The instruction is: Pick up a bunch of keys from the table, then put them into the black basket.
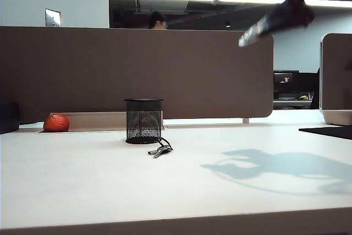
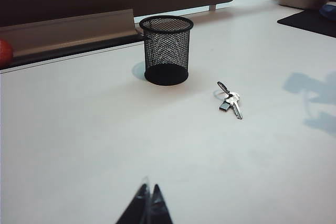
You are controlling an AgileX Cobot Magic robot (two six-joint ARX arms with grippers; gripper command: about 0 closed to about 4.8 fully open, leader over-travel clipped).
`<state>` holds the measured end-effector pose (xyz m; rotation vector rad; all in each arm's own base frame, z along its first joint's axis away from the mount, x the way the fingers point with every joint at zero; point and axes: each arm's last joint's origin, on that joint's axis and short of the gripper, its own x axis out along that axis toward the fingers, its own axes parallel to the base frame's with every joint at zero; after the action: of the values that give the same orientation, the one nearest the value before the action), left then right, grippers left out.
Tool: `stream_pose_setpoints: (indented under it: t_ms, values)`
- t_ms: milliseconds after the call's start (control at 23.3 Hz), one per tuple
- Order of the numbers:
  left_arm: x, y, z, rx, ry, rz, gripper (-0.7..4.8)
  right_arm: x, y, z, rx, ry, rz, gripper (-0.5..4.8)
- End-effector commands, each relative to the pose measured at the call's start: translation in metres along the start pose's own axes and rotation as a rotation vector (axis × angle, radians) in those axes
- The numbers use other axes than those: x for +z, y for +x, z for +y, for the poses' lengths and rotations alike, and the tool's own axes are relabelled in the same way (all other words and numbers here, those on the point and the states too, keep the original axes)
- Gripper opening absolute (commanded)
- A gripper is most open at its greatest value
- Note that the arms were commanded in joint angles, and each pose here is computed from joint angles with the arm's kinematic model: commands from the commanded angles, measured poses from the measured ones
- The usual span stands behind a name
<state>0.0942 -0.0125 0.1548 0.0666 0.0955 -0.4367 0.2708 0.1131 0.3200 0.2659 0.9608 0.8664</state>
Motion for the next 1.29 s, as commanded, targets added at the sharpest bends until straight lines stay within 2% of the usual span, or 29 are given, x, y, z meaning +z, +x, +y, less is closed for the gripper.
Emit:
stream_pose_setpoints:
  t_ms: [43,172,215,429,729,858,1116,1287]
  values:
    - [0.002,0.000,-0.001,-0.020,0.002,-0.012,-0.06,0.006,0.026,-0.003,0.014,0.001,0.011,4.32]
    - [0.001,0.000,-0.001,-0.027,-0.001,-0.007,-0.06,0.017,0.057,-0.007,0.048,0.004,-0.030,4.42]
    - [0.001,0.000,-0.001,-0.026,-0.002,-0.006,-0.06,0.018,0.060,-0.010,0.050,0.014,-0.038,4.57]
    - [0.001,0.000,-0.001,-0.027,-0.005,0.001,-0.06,0.024,0.077,-0.020,0.056,0.063,-0.046,4.59]
    - [-0.001,0.000,-0.001,-0.028,-0.012,0.016,-0.06,0.040,0.102,-0.025,0.064,0.068,-0.018,4.59]
    - [-0.001,0.000,-0.001,-0.028,-0.011,0.015,-0.06,0.045,0.125,-0.026,0.067,0.074,0.016,4.59]
    - [-0.001,0.000,-0.001,-0.028,-0.011,0.015,-0.06,0.041,0.172,-0.034,0.057,0.101,0.100,4.58]
    - [-0.001,0.000,-0.001,-0.029,-0.011,0.015,-0.06,0.040,0.186,-0.041,0.054,0.109,0.118,4.58]
